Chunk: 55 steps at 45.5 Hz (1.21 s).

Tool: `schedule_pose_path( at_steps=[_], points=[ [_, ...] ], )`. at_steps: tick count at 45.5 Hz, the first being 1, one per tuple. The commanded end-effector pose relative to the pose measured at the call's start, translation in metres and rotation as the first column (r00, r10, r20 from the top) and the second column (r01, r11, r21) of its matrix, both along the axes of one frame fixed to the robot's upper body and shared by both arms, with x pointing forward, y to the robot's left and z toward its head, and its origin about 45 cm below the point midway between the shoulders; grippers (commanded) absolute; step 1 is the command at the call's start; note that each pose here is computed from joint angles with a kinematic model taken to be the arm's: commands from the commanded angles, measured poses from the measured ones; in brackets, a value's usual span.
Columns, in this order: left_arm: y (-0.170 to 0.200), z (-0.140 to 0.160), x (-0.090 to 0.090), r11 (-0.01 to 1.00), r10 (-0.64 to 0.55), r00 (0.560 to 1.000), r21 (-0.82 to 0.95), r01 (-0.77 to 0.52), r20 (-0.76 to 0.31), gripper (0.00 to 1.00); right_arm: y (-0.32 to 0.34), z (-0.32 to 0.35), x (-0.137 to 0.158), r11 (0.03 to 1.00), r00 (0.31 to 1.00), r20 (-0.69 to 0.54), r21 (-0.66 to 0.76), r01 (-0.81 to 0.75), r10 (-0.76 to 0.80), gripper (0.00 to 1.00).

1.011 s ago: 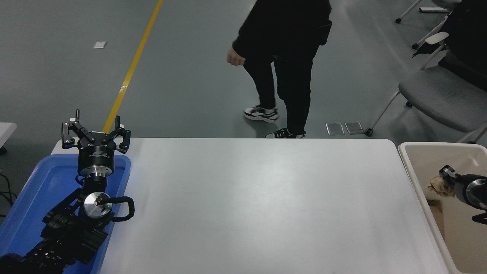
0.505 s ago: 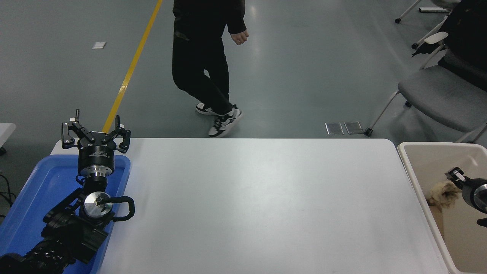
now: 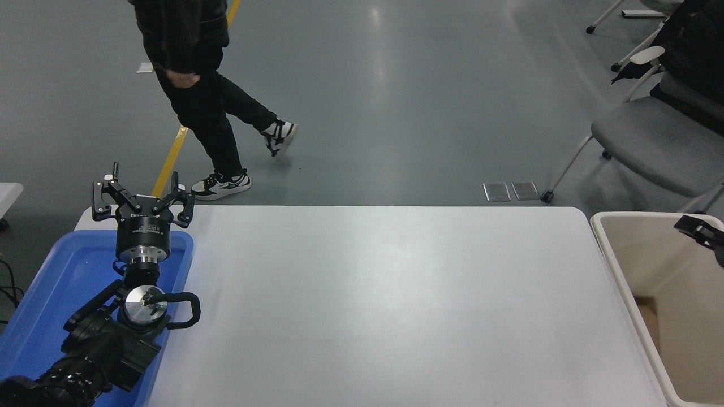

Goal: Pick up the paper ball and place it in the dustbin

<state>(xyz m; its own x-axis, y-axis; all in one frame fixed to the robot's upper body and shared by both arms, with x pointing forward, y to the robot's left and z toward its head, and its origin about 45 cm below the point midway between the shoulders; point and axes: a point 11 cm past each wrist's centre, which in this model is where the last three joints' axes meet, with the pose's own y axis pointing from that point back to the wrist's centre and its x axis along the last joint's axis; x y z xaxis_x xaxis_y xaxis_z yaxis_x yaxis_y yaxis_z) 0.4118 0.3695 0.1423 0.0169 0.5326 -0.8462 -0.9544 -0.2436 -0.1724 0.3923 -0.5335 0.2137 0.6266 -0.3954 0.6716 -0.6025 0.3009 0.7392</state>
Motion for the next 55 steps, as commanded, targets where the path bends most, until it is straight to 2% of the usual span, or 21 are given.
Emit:
schedule_pose_path(
  at_steps=[1,7,14,25,30,37,42,48,55],
  points=[
    [0.000,0.000,0.000,1.000,0.000,1.000,0.000,0.000,0.000,0.99,0.076,0.052,0.012,0.975,0.966,-0.150,0.098,-0.198,0.211,1.00],
    [0.000,-0.001,-0.001,1.000,0.000,1.000,0.000,0.000,-0.002,0.99,0.149,0.057,0.002,0.917,0.887,-0.268,0.245,-0.314,0.376,1.00],
    [0.000,-0.001,-0.001,1.000,0.000,1.000,0.000,0.000,-0.002,0.99,0.233,0.063,-0.014,0.828,0.736,-0.389,0.351,-0.437,0.554,1.00],
    [0.000,-0.001,-0.001,1.000,0.001,1.000,0.000,-0.001,-0.003,0.99,0.299,0.079,-0.014,0.768,0.640,-0.426,0.388,-0.510,0.640,1.00],
    [0.000,-0.001,-0.001,1.000,0.001,1.000,0.000,-0.001,-0.003,0.99,0.316,0.074,-0.017,0.780,0.627,-0.464,0.379,-0.499,0.626,1.00],
    [0.000,-0.001,-0.001,1.000,0.001,1.000,0.000,-0.001,-0.003,0.99,0.308,0.070,-0.014,0.822,0.629,-0.537,0.278,-0.498,0.562,1.00],
    [0.001,-0.001,-0.001,1.000,0.002,1.000,-0.001,-0.002,-0.003,0.99,0.302,0.075,-0.011,0.836,0.643,-0.547,0.241,-0.493,0.537,1.00],
    [0.001,-0.001,-0.001,1.000,0.002,1.000,-0.001,-0.002,-0.003,0.99,0.290,0.088,-0.009,0.871,0.694,-0.531,0.228,-0.436,0.486,1.00],
    [0.001,-0.002,-0.002,1.000,0.002,1.000,-0.001,-0.002,-0.004,0.99,0.292,0.099,-0.016,0.871,0.692,-0.533,0.236,-0.431,0.487,1.00]
  ],
)
